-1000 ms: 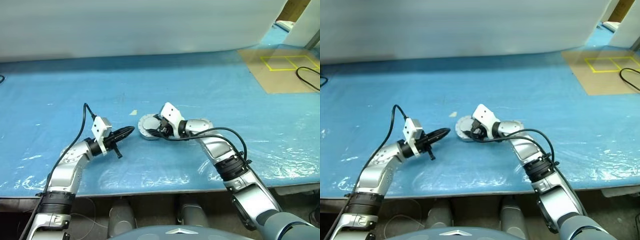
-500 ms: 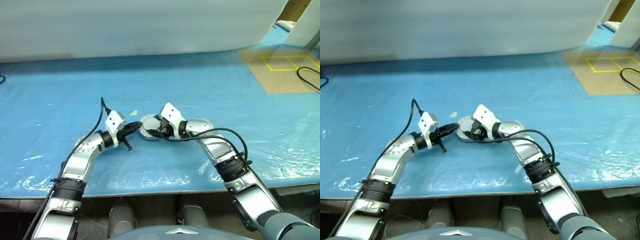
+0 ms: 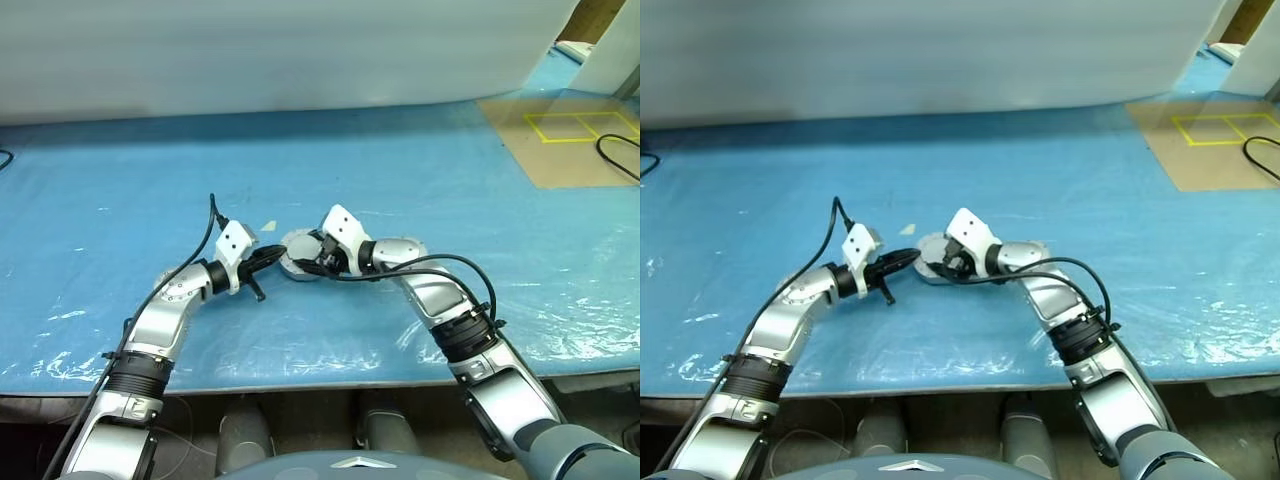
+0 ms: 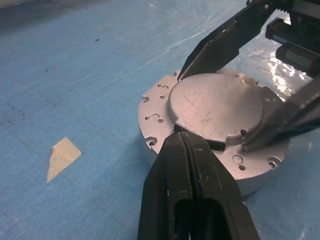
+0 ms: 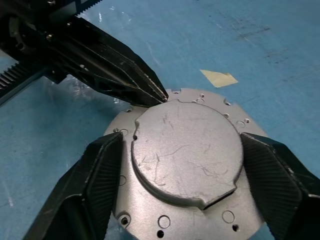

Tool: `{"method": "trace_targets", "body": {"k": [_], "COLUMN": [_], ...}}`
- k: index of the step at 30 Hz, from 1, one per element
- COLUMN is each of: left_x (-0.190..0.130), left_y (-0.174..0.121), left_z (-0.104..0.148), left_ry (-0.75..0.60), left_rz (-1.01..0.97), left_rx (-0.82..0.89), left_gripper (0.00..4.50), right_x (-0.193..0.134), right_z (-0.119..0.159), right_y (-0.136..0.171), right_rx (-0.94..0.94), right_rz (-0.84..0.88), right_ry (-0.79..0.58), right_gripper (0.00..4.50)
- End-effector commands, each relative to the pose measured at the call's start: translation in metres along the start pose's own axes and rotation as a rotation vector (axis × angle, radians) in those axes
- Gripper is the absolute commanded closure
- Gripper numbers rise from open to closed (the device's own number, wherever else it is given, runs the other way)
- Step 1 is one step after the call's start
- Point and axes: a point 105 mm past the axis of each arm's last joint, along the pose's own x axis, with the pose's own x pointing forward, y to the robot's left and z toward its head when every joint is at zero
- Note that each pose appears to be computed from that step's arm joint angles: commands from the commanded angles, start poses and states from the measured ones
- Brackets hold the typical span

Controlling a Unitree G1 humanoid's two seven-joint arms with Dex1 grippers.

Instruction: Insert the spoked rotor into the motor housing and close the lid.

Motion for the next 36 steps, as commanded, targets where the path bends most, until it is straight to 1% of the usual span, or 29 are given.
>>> {"method": "trace_targets", "body": {"k": [1,5,9,13,15,17,23,27,31,34,36], "left_x": [0.001,0.004,0.005,0.005,0.005,0.005,0.008,0.009,0.010,0.010,0.009], "left_y": [-0.005,-0.007,-0.008,-0.008,-0.008,-0.009,-0.010,-0.010,-0.009,-0.009,-0.008], "left_z": [-0.012,-0.011,-0.010,-0.011,-0.011,-0.011,-0.010,-0.010,-0.009,-0.009,-0.009], "left_ry": [0.055,0.050,0.047,0.049,0.049,0.049,0.043,0.037,0.034,0.034,0.035], "left_rz": [-0.019,-0.030,-0.036,-0.042,-0.045,-0.047,-0.050,-0.051,-0.050,-0.050,-0.049], "left_rx": [-0.016,-0.015,-0.013,-0.011,-0.011,-0.011,-0.011,-0.010,-0.009,-0.005,-0.003], "left_gripper": [4.50,4.50,4.50,4.50,4.50,4.50,4.50,4.50,4.50,4.50,4.50], "right_x": [-0.003,-0.006,-0.013,-0.023,-0.028,-0.034,-0.043,-0.042,-0.038,-0.036,-0.037], "right_z": [-0.010,0.000,0.012,0.020,0.018,0.008,-0.023,-0.025,-0.020,-0.016,-0.014], "right_y": [0.001,-0.012,-0.019,-0.031,-0.039,-0.042,-0.028,-0.019,-0.015,-0.015,-0.015], "right_rx": [0.057,0.063,0.120,0.182,0.272,0.415,0.793,0.968,1.069,1.118,1.140], "right_rz": [0.016,-0.045,-0.044,-0.084,-0.107,-0.101,-0.016,0.033,0.065,0.072,0.081], "right_ry": [0.018,-0.040,-0.121,-0.191,-0.207,-0.188,-0.080,-0.093,-0.140,-0.175,-0.194], "right_gripper": [0.02,0.02,0.02,0.02,0.02,0.02,0.02,0.02,0.02,0.65,1.27]}}
